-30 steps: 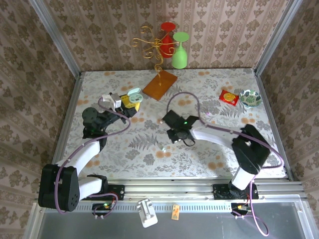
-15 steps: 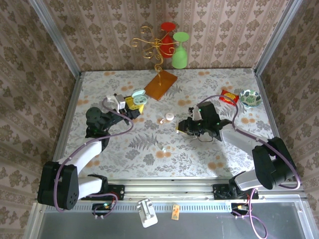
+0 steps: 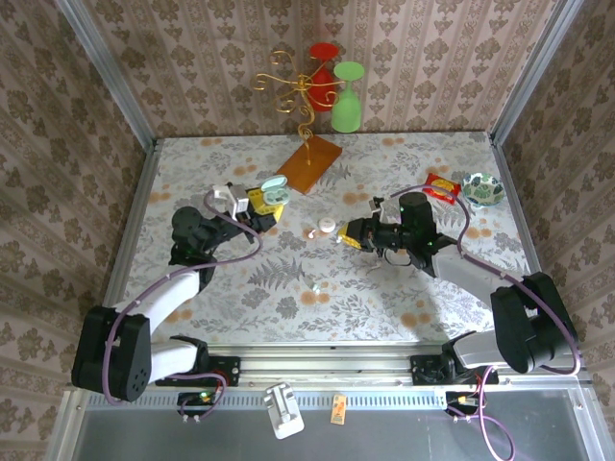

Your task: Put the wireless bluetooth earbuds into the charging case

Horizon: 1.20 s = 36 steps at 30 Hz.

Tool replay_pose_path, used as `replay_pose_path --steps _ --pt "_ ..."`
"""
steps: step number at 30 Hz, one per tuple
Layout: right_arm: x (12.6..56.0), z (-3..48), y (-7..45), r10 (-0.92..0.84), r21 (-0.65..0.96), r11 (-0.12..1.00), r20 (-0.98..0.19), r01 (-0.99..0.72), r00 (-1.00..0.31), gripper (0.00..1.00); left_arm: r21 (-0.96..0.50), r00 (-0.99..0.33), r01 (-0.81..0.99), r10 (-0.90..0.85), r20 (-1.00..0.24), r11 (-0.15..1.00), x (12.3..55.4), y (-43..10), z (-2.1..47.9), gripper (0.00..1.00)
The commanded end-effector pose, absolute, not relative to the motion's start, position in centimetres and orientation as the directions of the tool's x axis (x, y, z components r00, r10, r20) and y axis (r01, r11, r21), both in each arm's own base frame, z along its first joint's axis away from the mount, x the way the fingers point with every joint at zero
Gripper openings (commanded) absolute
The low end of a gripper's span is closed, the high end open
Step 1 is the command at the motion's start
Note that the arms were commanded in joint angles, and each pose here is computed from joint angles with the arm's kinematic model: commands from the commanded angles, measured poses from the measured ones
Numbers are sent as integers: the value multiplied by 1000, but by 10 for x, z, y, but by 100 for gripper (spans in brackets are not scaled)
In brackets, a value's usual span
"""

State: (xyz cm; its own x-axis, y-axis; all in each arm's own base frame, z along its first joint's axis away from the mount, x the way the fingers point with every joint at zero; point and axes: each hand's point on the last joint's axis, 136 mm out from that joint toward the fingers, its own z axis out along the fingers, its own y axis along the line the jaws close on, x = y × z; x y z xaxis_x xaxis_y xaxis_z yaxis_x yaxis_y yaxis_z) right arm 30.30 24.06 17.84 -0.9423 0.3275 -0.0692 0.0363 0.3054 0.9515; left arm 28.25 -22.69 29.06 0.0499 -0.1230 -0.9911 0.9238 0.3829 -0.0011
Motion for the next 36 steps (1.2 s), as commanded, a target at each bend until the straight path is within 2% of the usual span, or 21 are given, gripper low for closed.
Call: replay_pose_path --steps 1,9,25,35,36 --pt "304 193 238 364 965 247 -9 87 -932 13 57 114 924 -129 -985 378 281 -231 302 32" --pt "308 213 238 388 968 238 -21 78 -921 13 54 105 931 -124 -987 362 281 -240 294 32" --pt "313 320 281 338 941 224 -320 -255 -885 13 126 163 933 -81 -983 338 285 -269 271 30" --pt "320 334 303 284 917 245 -379 -315 -881 13 137 178 939 -103 -979 316 284 -283 276 30" --pt "324 324 308 274 919 258 -366 -299 -889 14 137 177 940 -105 -978 313 284 -284 276 29"
